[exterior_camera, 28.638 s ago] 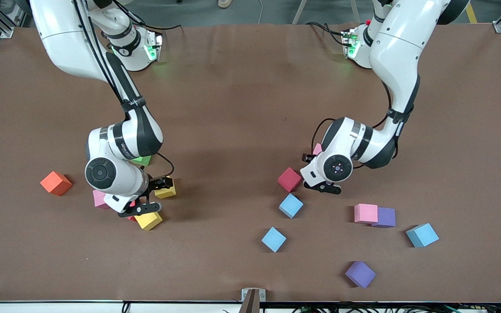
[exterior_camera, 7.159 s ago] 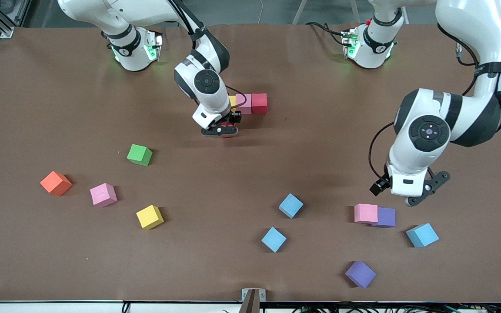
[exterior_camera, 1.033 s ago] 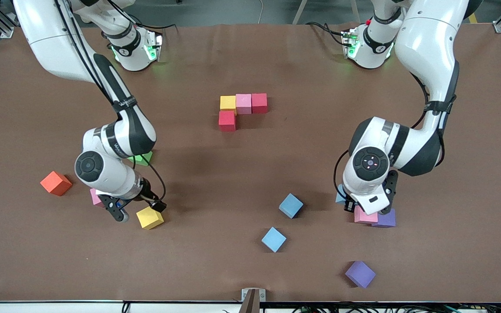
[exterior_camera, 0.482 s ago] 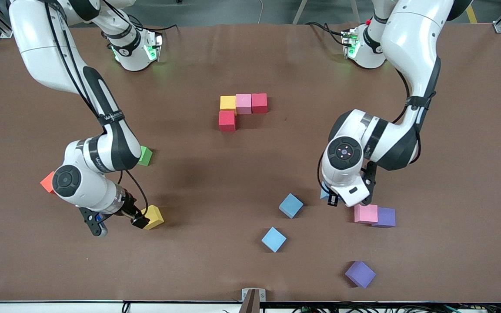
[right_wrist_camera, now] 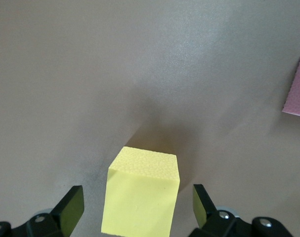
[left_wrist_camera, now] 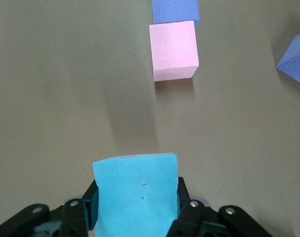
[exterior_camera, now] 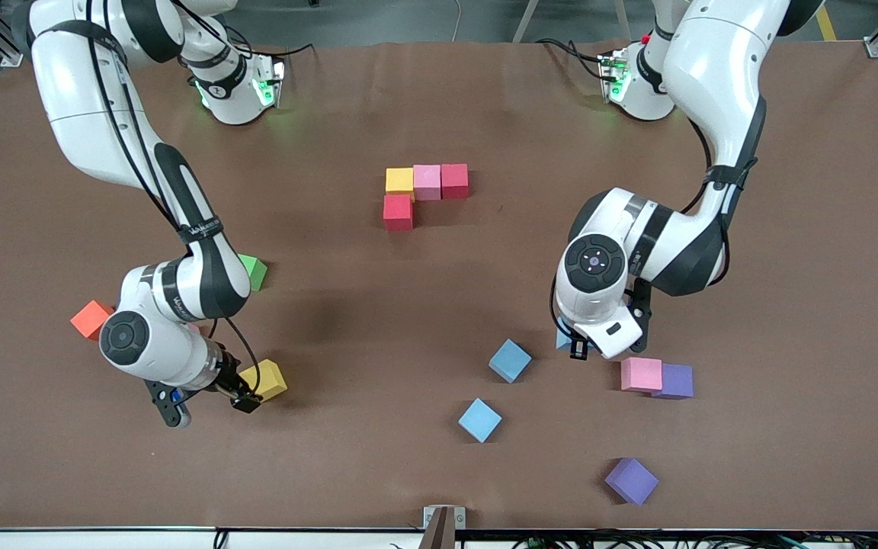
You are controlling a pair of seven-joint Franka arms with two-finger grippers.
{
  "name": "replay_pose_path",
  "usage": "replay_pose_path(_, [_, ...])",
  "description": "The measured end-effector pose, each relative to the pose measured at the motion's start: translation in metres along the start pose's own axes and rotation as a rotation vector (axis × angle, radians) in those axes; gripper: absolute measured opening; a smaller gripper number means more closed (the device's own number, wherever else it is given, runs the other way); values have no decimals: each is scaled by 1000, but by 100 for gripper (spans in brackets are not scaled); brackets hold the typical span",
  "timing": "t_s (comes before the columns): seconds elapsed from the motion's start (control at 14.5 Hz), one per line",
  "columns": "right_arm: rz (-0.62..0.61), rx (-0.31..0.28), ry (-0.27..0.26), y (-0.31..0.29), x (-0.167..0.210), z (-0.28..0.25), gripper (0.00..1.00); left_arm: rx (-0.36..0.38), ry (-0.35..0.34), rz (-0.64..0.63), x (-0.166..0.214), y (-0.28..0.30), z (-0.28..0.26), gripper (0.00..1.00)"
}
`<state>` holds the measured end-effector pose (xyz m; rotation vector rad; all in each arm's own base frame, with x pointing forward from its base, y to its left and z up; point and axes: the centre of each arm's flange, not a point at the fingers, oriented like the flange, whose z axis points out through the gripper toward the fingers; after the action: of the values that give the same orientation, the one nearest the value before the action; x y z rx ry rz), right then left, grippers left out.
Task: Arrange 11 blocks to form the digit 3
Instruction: 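Grasp the yellow cube with the right gripper and lift it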
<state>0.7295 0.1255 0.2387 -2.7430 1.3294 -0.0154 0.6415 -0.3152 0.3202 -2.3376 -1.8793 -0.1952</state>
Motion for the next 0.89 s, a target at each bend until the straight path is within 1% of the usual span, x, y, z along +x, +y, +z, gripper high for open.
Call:
replay_pose_path(0.28, [0,-1,-2,-3,1,8,97,0,0,-1,1,0,0,30])
replay_pose_path(0.62, [-12,-17,-13,-5,-8,19,95,-1,0,-2,1,1,-1,30])
replay_pose_path(0.76, [-16,-19,-14,-6,-10,19,92,-1,0,-5,2,1,0,30])
replay_pose_path(0.83, [-17,-20,-15,-6,-11,20,84,-1,0,-6,3,1,0,30])
replay_pose_path(0.89, [-18,-21,-15,-7,-12,20,74,-1,0,-8,4,2,0,30])
